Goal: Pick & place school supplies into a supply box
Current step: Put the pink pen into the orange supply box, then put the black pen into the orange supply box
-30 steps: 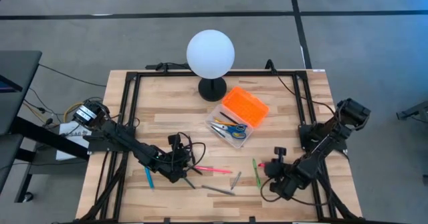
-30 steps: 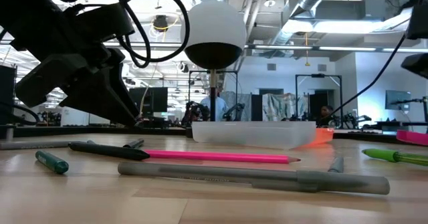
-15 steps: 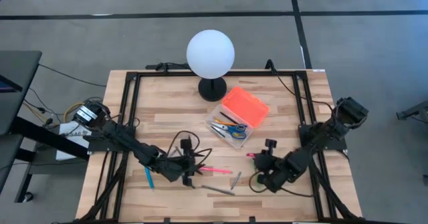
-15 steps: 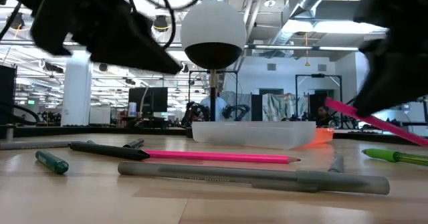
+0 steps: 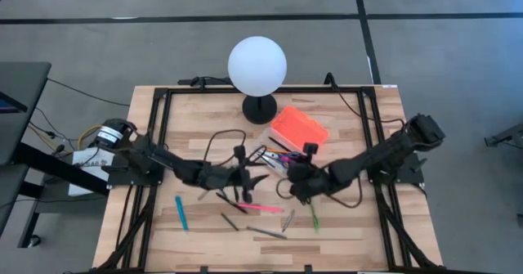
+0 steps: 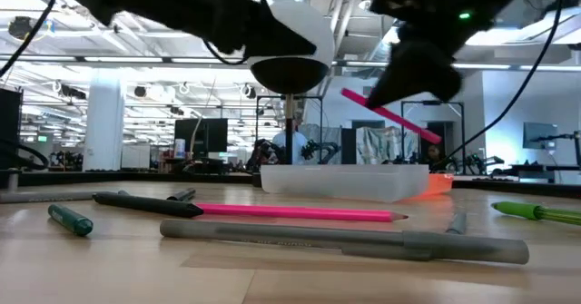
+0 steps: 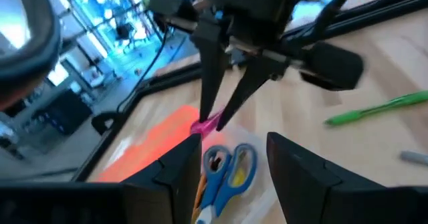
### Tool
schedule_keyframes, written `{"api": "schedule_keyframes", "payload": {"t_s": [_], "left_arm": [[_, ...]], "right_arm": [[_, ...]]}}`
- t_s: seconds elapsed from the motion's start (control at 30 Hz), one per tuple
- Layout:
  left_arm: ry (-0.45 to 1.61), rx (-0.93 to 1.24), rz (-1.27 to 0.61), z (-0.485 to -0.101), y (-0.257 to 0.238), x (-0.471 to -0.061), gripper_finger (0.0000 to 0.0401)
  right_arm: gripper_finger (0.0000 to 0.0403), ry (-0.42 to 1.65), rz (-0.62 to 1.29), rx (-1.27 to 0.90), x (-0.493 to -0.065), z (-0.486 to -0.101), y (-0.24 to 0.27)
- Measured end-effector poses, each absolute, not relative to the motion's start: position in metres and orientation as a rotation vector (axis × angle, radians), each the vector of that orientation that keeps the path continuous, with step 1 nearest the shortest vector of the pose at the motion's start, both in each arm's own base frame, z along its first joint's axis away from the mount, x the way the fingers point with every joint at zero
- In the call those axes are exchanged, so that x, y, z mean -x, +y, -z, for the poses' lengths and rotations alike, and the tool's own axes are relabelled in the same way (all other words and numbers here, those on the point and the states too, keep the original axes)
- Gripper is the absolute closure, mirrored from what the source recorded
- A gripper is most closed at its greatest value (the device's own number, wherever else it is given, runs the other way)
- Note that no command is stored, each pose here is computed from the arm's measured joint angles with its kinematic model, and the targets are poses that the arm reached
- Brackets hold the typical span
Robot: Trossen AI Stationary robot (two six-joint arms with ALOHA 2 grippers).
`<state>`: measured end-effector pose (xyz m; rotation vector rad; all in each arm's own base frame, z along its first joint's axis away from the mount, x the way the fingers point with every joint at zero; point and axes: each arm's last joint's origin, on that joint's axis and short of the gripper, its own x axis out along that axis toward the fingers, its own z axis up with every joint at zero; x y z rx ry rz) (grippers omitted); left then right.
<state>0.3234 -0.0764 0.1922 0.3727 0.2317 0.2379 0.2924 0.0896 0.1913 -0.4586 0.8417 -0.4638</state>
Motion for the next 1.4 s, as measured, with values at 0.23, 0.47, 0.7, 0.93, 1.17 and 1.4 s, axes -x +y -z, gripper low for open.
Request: {"api": "schedule_keyframes", "payload": {"t_s": [0.23, 0.47, 0.7, 0.93, 1.17, 1.4], "left_arm": [[0.248, -0.345, -0.31, -0.192, -0.05, -0.329, 0.0237], [0.262, -0.348, -0.356, -0.191, -0.034, -0.331, 0.0237], [0.324, -0.28, -0.418, -0.169, -0.012, -0.338, 0.0237], [0.365, -0.248, -0.433, -0.141, -0.002, -0.345, 0.0237], [0.345, -0.317, -0.4, -0.143, -0.014, -0.346, 0.0237], [0.361, -0.475, -0.372, -0.147, -0.047, -0.341, 0.0237]], "right_arm": [[0.0336, 0.765, 0.38, 0.439, -0.315, -0.2, 0.066], [0.0336, 0.705, 0.318, 0.394, -0.326, -0.206, 0.053], [0.0336, 0.681, 0.295, 0.37, -0.328, -0.207, 0.051], [0.0336, 0.693, 0.288, 0.37, -0.326, -0.206, 0.056], [0.0336, 0.818, 0.336, 0.343, -0.316, -0.196, 0.053], [0.0336, 0.884, 0.314, 0.339, -0.306, -0.191, 0.068]]}}
